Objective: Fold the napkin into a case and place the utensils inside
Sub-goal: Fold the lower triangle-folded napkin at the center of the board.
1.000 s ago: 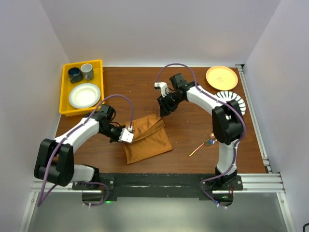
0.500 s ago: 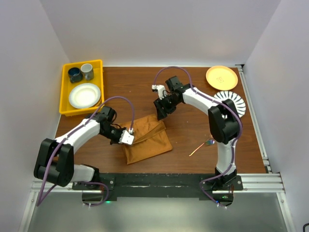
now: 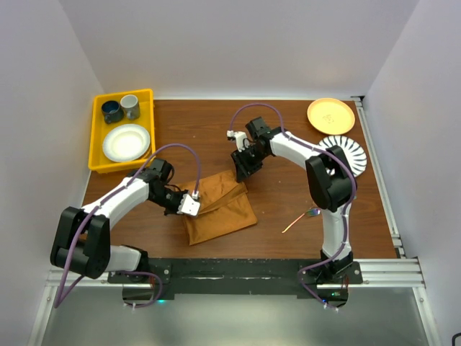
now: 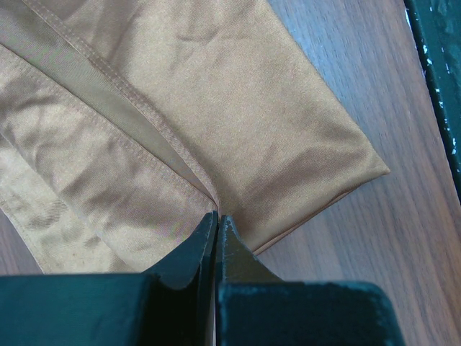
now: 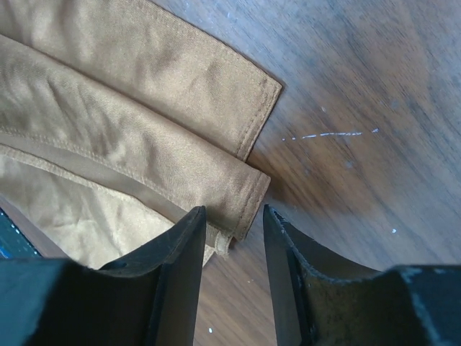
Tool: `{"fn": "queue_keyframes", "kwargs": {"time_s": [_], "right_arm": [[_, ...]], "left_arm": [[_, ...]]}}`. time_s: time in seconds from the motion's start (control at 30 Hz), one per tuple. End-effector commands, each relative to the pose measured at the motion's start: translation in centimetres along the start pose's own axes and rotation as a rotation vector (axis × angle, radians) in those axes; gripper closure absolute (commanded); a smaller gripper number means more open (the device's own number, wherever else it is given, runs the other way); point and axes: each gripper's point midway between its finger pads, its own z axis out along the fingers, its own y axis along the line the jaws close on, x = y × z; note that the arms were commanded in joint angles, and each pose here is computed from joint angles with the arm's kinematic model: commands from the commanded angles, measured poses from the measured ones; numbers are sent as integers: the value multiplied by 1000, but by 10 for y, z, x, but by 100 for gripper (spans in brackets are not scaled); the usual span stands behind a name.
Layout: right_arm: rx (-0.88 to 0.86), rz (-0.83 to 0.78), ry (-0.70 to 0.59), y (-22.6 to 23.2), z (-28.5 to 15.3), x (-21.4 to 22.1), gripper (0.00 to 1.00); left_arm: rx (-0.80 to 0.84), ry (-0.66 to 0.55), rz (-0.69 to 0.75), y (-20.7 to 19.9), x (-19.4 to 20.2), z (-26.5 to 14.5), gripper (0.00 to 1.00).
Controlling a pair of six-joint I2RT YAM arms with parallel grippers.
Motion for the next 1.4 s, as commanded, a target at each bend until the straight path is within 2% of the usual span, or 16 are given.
{"fn": "queue_keyframes", "kwargs": {"time_s": [0.0, 0.2, 0.37, 0.63, 1.03, 1.3, 1.37], "right_arm": [[-6, -18, -56, 14, -25, -18, 59], [7, -24, -63, 15, -32, -22, 56], [17, -29, -75, 15, -36, -25, 62], [-17, -22, -56, 20, -35, -21, 100], [-15, -25, -9, 31, -55, -1, 100], [-35, 28, 71, 25, -31, 32, 100], [-39, 37, 88, 22, -23, 36, 100]], "left_arm": [[-13, -25, 58, 3, -8, -1, 100], [-14, -25, 59, 4, -9, -1, 100], [-12, -25, 58, 3, -9, -1, 100], [-16, -22, 63, 4, -9, -2, 100], [-35, -35, 75, 0, -23, -14, 97], [-11, 6, 18, -7, -6, -6, 95], [-8, 22, 11, -8, -2, -5, 91]]}}
